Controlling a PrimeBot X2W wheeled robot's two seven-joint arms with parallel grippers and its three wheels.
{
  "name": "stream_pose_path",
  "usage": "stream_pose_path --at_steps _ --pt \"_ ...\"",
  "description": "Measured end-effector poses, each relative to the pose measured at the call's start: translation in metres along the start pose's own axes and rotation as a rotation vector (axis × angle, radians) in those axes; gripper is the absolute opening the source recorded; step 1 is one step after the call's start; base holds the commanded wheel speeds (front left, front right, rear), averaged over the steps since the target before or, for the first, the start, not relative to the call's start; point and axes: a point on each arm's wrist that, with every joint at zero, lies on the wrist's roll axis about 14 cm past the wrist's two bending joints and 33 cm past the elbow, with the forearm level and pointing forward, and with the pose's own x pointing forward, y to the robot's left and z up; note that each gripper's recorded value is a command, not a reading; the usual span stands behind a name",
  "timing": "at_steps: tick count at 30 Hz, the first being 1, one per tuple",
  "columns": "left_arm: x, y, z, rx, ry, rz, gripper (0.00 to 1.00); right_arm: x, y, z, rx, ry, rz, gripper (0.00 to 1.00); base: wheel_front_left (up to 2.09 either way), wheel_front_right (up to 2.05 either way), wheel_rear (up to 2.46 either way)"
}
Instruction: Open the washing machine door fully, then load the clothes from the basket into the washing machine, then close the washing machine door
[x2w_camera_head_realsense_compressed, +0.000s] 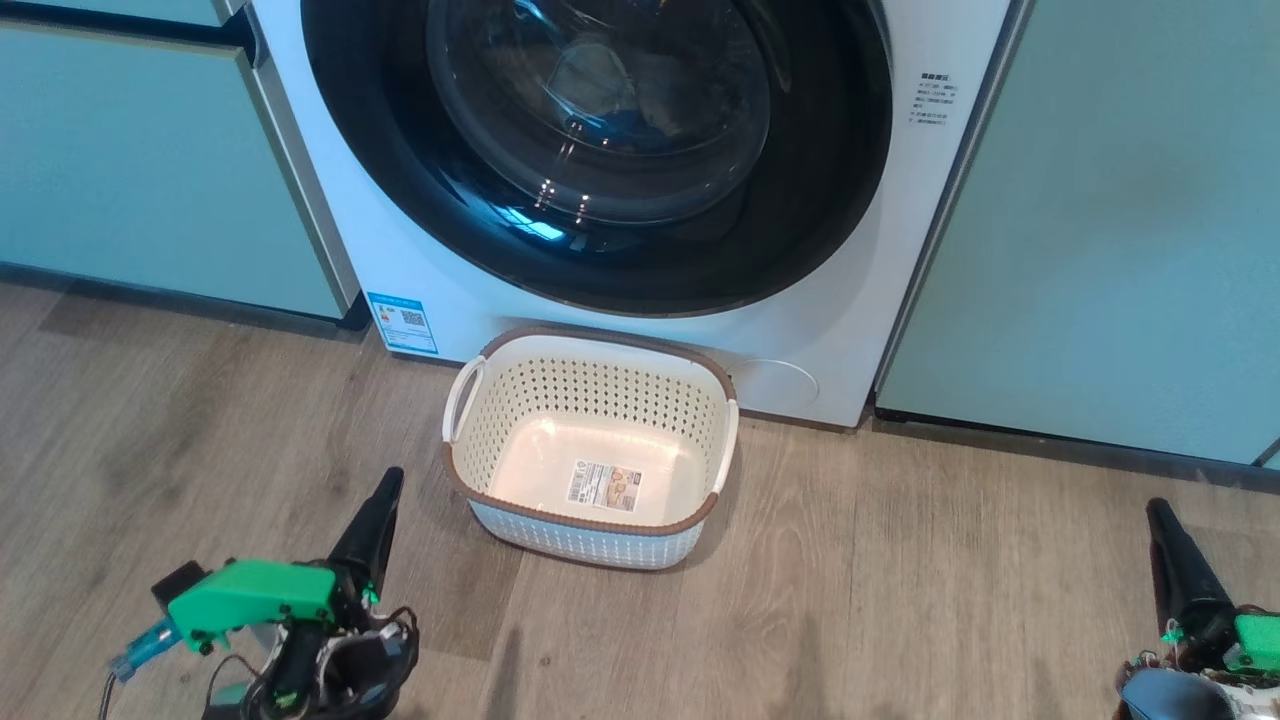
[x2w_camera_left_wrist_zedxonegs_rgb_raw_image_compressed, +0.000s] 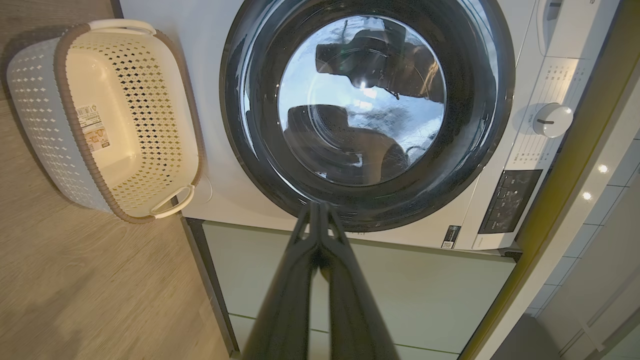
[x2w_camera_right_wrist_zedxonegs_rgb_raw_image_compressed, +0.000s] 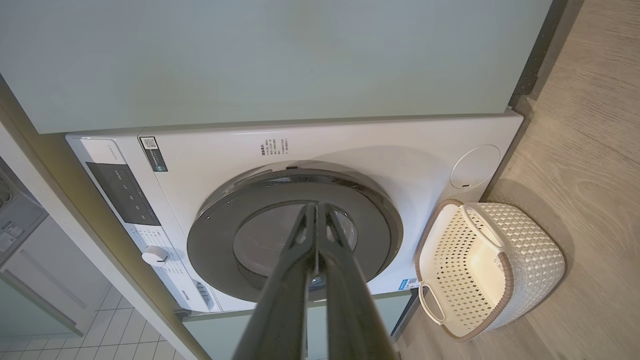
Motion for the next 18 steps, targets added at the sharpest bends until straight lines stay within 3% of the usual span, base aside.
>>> stream_pose_path --at_steps 18 --pt "0.0 0.0 -0.0001 0.0 0.0 0.0 0.0 0.0 0.0 0.0 0.0 0.0 0.0 0.0 0.0 0.0 0.0"
